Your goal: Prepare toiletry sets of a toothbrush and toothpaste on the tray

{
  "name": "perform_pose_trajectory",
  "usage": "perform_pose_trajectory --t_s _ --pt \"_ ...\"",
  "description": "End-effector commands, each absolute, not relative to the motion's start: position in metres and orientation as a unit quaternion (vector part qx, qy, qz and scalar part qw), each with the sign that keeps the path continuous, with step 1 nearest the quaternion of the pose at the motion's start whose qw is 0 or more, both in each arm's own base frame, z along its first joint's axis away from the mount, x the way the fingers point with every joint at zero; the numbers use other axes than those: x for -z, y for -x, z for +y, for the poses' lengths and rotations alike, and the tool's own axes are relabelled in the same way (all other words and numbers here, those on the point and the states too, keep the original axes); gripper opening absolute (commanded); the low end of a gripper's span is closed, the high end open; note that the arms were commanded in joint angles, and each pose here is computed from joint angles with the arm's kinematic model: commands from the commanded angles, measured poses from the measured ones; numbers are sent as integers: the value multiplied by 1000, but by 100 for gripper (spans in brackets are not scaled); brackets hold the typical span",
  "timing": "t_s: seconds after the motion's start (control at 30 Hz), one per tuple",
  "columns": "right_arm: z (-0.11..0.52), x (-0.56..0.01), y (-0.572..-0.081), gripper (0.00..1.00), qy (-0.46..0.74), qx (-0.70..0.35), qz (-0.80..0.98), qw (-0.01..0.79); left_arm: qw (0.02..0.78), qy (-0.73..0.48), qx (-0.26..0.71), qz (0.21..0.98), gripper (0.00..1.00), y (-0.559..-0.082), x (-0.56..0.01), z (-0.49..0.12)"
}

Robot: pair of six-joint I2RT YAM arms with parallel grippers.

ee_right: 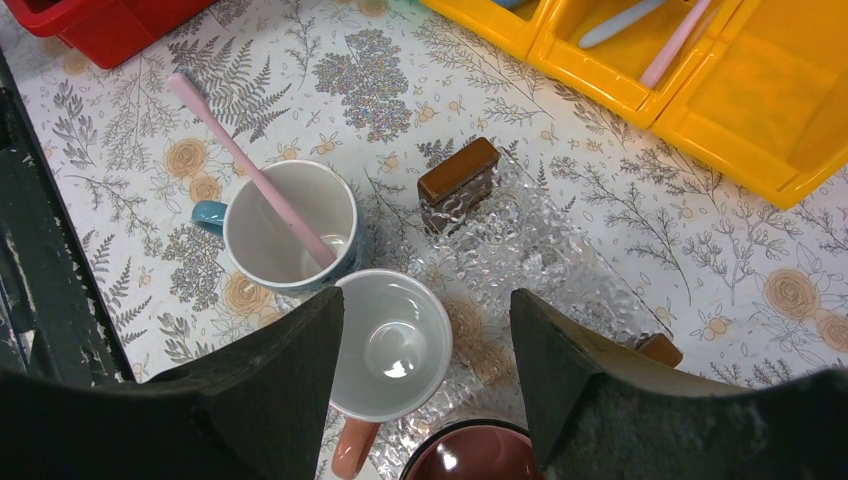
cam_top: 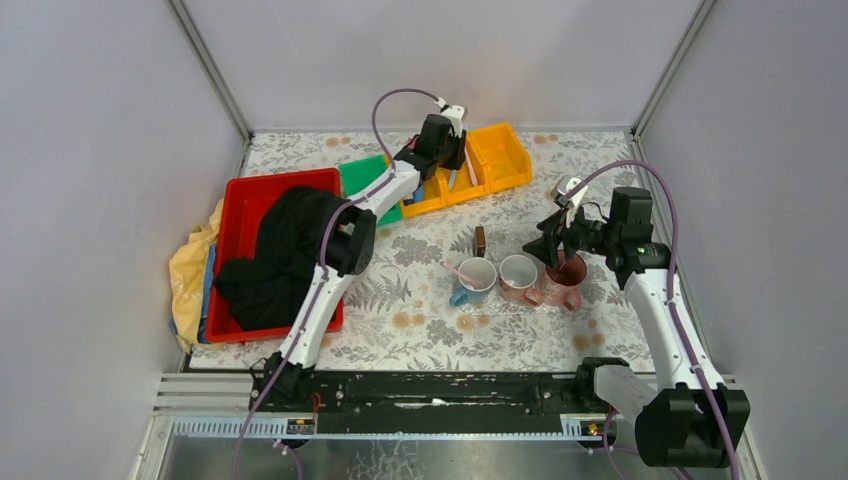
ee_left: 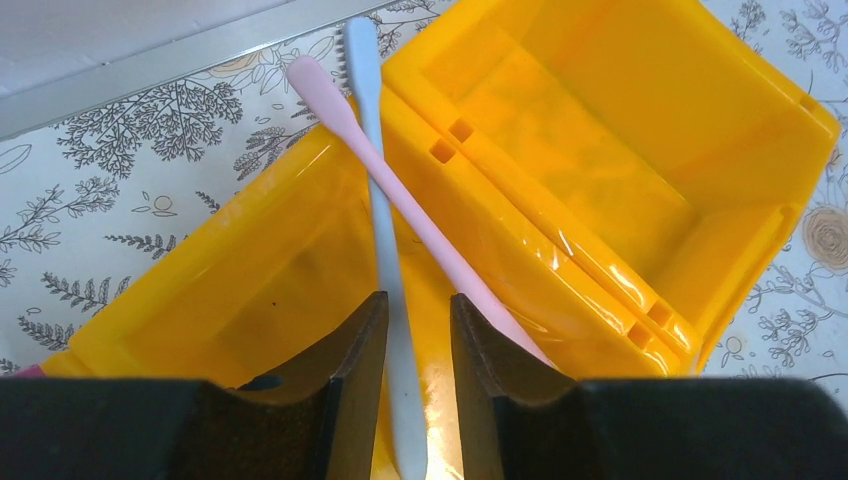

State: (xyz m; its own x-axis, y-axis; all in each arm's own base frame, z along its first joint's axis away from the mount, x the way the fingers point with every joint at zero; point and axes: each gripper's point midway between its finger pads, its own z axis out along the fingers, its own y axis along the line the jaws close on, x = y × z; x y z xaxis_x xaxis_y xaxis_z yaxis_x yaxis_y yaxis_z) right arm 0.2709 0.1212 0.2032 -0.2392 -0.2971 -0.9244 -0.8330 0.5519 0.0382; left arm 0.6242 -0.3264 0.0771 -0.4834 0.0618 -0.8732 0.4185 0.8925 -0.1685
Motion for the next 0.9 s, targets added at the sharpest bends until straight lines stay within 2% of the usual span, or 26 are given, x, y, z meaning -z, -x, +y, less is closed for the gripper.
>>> perform_pose_trajectory --t_s 0.0,0.3,0.63,0.73,0.87 --pt "120 -215 -276 69 393 -269 725 498 468 -178 166 850 35 -617 -59 -328" --pt "121 -215 -275 69 394 -271 724 497 457 -223 193 839 31 -597 -70 -340" --pt "120 -215 -275 69 394 -269 725 496 458 -242 183 835 32 -582 -81 -333" --pt "121 -215 -275 70 396 -271 723 496 458 -251 203 829 37 -573 -87 -337" --pt "121 -215 -275 70 396 -271 724 496 468 -264 242 808 50 -567 -106 -349"
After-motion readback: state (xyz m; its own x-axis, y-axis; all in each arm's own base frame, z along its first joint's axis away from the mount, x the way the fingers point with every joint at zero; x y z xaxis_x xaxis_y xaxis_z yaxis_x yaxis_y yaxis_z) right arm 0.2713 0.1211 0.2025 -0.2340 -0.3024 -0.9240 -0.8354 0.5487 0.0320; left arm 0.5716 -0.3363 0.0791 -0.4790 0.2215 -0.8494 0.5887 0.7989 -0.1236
